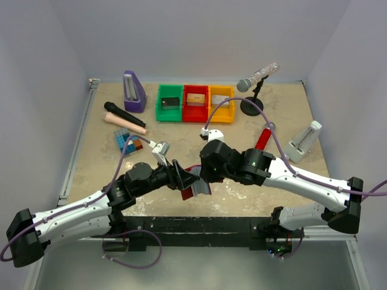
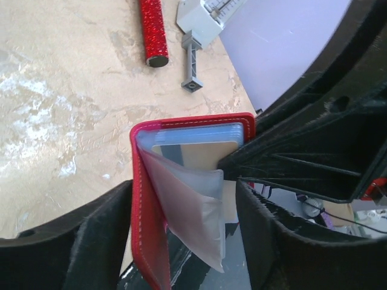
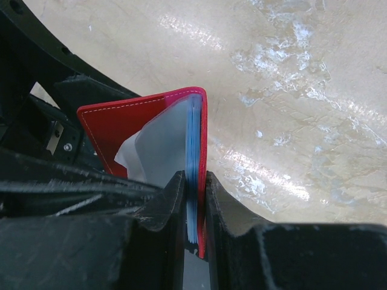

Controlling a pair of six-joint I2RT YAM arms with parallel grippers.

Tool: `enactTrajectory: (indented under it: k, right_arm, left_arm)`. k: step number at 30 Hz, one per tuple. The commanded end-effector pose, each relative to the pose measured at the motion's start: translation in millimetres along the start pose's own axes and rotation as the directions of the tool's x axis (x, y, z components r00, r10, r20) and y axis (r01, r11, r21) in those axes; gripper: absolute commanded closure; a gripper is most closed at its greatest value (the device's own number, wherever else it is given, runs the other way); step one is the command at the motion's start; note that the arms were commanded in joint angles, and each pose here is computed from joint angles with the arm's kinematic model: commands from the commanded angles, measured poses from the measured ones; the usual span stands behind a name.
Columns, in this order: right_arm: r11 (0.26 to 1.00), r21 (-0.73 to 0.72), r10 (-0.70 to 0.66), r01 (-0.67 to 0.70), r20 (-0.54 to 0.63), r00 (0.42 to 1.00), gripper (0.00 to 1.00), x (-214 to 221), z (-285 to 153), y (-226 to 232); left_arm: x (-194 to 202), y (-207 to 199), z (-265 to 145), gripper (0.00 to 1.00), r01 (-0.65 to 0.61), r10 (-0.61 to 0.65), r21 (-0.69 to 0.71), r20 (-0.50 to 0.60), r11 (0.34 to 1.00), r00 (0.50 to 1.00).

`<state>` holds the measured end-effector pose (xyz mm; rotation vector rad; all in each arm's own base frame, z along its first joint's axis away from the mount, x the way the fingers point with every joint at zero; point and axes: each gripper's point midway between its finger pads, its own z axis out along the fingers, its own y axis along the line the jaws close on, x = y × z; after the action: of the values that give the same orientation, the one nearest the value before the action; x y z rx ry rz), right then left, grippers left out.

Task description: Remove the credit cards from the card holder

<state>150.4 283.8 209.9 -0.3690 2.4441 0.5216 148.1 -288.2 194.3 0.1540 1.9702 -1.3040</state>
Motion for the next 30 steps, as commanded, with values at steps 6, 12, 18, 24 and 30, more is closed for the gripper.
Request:
enactTrajectory:
  k: [6,12,18,24,30]
  right_arm:
    - [0.999,-0.036,0.044,-0.041,0.076,0.996,1.0,-20,-17,7]
    - [0.983,-0.182,0.037,-0.026,0.061,0.997,1.0,-11,-22,25]
    - [0.9,-0.436,0.014,0.008,0.046,0.999,0.83,-2,-35,60]
    - [0.792,-0.611,0.023,-0.001,0.028,0.999,0.62,3,-49,81]
    - [0.771,-0.637,0.027,-0.003,0.027,0.999,0.58,5,-49,83]
  left_arm:
    - [-11,5,-7,0.61,-0.04,0.042,-0.058,0.041,0.998,0.998]
    - [-19,7,-18,0.96,-0.089,0.094,-0.081,0.058,0.993,0.994]
    - [-20,-2,-31,1.0,-0.147,0.149,-0.068,0.013,0.987,0.989]
    - [-28,-19,-46,1.0,-0.136,0.137,-0.024,0.031,0.99,0.99]
    - [-28,-30,-52,1.0,-0.093,0.093,0.007,0.01,0.996,0.996]
